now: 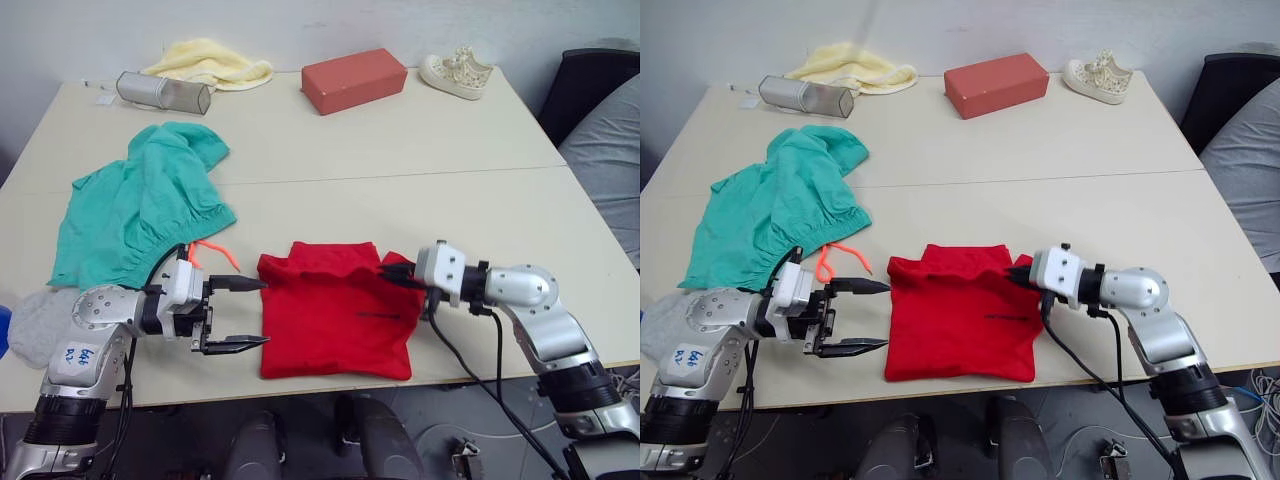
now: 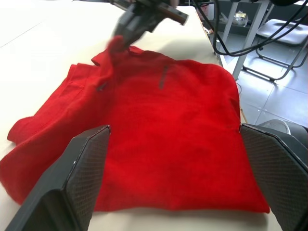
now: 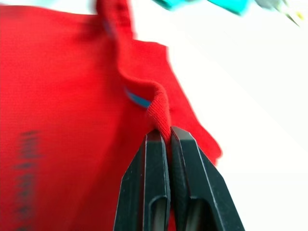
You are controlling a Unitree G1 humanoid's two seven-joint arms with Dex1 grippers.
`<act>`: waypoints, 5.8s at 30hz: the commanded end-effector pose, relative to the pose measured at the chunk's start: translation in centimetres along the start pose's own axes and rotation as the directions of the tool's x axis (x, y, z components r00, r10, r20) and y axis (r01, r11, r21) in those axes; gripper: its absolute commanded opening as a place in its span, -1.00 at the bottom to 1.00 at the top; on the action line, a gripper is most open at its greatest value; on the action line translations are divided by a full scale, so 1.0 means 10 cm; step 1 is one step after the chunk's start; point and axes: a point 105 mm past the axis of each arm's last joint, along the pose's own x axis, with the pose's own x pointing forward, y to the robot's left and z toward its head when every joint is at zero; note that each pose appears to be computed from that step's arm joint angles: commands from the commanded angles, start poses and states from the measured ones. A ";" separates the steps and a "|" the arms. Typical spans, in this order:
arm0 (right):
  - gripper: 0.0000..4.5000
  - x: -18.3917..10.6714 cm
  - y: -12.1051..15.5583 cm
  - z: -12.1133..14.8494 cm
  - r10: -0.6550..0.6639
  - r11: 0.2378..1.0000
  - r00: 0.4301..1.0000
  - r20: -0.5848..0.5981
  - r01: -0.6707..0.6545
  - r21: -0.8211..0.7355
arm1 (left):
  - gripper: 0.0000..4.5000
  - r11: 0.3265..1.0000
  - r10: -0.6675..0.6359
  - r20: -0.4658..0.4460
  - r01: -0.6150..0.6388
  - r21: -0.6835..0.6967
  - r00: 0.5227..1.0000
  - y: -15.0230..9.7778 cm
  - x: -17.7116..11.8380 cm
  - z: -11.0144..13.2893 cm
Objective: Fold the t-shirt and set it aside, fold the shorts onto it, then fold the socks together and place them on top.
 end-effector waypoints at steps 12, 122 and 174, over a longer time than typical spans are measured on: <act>-0.66 0.03 -0.29 -0.03 -0.203 0.970 0.979 0.011 0.199 0.142 | 1.00 1.000 0.025 0.011 -0.025 0.010 1.000 0.02 0.03 0.00; 0.98 -1.05 1.18 -0.27 0.117 0.013 0.978 -0.171 0.170 0.985 | -1.00 0.998 -0.056 0.130 0.055 0.011 0.990 -0.22 0.38 0.04; -0.98 -0.58 1.06 -0.45 0.187 0.115 0.926 -0.327 0.310 0.944 | -1.00 1.000 -0.010 0.131 0.009 0.006 0.991 -0.15 0.49 0.03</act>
